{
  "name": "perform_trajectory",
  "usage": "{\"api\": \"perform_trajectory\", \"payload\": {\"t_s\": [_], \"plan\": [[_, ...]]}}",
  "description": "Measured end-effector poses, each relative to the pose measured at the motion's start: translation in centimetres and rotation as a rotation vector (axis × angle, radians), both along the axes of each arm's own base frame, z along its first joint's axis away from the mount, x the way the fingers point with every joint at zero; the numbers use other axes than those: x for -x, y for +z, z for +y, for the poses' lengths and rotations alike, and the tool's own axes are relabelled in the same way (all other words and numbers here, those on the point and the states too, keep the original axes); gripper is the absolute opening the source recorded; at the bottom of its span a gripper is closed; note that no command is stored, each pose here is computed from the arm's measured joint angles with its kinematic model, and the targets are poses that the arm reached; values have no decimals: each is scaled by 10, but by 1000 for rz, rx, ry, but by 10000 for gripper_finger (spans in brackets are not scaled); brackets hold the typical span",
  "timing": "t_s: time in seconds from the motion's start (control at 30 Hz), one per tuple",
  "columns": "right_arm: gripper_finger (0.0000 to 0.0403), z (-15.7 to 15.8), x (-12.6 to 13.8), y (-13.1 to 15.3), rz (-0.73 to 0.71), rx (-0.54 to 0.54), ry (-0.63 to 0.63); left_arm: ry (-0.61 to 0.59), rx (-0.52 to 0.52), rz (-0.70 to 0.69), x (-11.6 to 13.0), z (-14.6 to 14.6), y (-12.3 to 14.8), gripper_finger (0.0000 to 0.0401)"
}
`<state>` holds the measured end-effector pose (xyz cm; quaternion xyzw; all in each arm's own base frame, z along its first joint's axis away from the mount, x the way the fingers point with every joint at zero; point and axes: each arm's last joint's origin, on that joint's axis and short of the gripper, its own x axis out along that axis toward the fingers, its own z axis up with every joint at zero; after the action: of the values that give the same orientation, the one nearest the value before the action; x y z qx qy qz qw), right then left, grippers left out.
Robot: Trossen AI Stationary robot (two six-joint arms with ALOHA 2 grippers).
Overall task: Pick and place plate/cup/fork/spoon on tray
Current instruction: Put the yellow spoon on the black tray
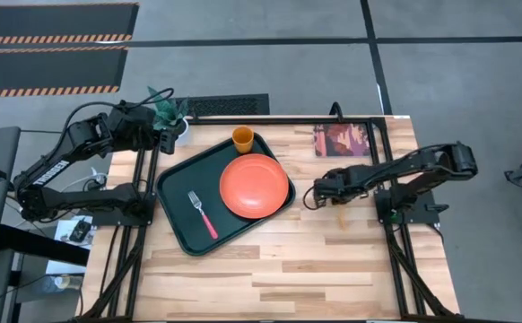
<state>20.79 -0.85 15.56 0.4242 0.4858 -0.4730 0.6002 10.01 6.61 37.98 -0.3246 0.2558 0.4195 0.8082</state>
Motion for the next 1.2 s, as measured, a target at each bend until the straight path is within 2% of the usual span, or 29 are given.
{"api": "perform_trajectory", "payload": {"t_s": [0.23,0.4,0.5,0.63,0.83,1.03,1.2], "plan": [[1,0,-3,33,-300,12,2,-7,-5,4,0,0,0,206],[1,0,-7,55,-519,35,69,-13,-10,9,0,0,0,206],[1,4,-8,52,-636,-6,102,-15,-11,10,0,0,0,206],[1,19,-5,28,-768,-79,82,-15,-12,10,0,0,0,206],[0,40,16,-5,-703,-131,19,-15,-13,7,0,0,0,206],[1,48,27,-21,-517,-147,23,-13,-18,-6,-1,1,1,206],[31,50,26,-31,-442,-169,30,-7,-13,-10,-1,1,1,206]]}}
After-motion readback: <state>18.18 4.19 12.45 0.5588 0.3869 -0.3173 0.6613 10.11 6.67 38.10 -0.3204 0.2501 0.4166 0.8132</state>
